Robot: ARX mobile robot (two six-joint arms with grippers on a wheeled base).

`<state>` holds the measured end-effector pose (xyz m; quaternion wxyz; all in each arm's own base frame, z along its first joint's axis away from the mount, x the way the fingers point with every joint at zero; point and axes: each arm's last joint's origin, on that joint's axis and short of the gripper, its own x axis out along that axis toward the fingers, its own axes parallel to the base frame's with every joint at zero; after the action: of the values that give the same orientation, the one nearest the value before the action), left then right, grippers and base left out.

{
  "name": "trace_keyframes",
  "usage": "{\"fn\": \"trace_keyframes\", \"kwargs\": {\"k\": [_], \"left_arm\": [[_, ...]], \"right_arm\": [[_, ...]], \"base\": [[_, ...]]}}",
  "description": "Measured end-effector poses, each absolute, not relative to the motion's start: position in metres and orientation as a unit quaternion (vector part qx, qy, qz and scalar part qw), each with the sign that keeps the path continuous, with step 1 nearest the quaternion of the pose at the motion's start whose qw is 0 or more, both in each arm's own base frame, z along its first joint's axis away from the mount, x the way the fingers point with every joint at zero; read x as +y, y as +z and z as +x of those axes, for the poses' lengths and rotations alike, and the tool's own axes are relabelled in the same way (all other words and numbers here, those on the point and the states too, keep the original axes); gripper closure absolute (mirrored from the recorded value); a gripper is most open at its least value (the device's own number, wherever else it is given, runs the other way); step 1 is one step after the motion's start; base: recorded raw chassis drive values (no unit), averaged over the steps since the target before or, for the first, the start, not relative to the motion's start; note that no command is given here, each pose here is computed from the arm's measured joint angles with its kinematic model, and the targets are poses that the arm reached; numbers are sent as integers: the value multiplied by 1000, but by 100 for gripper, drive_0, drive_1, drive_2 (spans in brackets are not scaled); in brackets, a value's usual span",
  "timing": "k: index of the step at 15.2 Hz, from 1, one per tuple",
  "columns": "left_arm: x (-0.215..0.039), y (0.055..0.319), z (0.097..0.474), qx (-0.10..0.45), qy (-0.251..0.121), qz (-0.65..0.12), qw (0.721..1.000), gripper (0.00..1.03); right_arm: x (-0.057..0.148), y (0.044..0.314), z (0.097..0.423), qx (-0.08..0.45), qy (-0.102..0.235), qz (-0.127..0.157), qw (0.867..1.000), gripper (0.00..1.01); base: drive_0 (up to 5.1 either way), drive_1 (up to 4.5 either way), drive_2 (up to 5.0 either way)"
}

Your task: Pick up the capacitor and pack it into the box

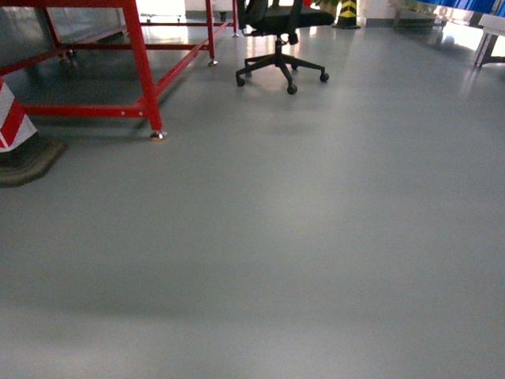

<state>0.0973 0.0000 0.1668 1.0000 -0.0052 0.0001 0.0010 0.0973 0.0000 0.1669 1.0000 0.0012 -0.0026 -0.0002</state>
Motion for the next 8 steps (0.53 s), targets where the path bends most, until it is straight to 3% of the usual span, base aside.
{"fn": "trace_keyframes", "kwargs": {"k": [8], "left_arm": [[0,167,97,-1,0,-5,1000,59]], "right_arm": [[0,167,97,-1,0,1,1000,3]], "base": [[-505,241,241]]}}
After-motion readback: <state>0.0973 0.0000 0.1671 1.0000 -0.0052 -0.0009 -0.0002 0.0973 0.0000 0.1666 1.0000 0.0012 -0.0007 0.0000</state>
